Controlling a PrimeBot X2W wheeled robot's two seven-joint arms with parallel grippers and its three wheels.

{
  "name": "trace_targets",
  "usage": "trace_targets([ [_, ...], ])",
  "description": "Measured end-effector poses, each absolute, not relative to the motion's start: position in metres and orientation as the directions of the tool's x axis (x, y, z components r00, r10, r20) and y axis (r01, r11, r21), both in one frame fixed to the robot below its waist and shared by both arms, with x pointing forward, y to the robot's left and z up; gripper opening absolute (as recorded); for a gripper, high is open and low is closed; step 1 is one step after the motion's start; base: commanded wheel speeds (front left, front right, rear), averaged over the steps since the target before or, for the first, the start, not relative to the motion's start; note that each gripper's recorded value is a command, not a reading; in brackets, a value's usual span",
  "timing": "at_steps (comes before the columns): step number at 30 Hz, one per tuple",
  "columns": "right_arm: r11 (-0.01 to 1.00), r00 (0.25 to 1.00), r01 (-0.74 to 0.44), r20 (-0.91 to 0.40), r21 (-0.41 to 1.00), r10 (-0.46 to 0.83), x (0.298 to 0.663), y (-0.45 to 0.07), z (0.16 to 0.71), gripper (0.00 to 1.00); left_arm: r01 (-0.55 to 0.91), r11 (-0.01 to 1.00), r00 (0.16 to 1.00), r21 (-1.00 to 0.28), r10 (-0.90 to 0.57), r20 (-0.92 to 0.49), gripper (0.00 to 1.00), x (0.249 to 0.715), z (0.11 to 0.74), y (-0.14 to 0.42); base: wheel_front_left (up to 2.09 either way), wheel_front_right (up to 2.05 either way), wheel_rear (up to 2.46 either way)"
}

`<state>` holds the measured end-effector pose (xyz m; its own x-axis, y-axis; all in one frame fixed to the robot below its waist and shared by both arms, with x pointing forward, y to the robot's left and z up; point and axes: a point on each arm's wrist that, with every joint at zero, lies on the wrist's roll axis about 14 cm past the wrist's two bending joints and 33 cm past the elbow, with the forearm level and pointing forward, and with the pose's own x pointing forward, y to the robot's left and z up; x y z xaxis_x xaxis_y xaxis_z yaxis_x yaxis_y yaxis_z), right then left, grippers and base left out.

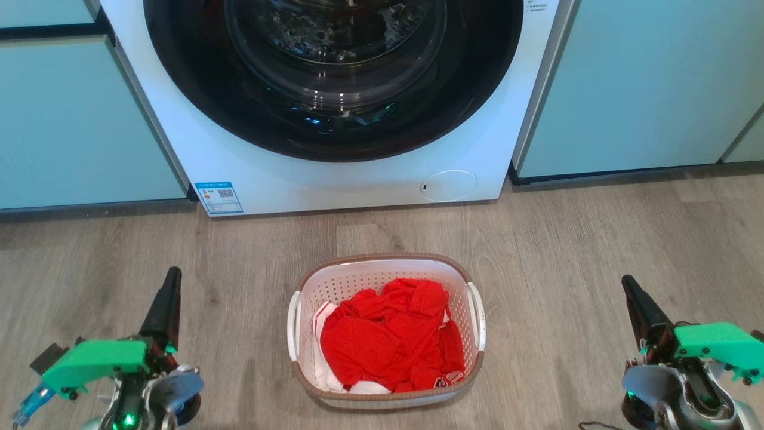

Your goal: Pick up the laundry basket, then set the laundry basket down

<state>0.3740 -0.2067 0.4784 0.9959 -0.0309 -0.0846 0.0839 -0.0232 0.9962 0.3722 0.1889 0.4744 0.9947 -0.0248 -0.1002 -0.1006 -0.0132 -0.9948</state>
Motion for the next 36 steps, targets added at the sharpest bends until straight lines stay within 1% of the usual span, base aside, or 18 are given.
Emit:
trace_targets([
  [36, -0.023, 0.996, 0.084, -0.085, 0.996, -0.031, 0.3740, -0.2067, 0.4784, 0.00, -0.101, -0.014, 0.995, -0.995, -0.025, -0.100, 0.00, 0.3722, 0.4744, 0.1887, 0.00, 0.00, 0.00],
])
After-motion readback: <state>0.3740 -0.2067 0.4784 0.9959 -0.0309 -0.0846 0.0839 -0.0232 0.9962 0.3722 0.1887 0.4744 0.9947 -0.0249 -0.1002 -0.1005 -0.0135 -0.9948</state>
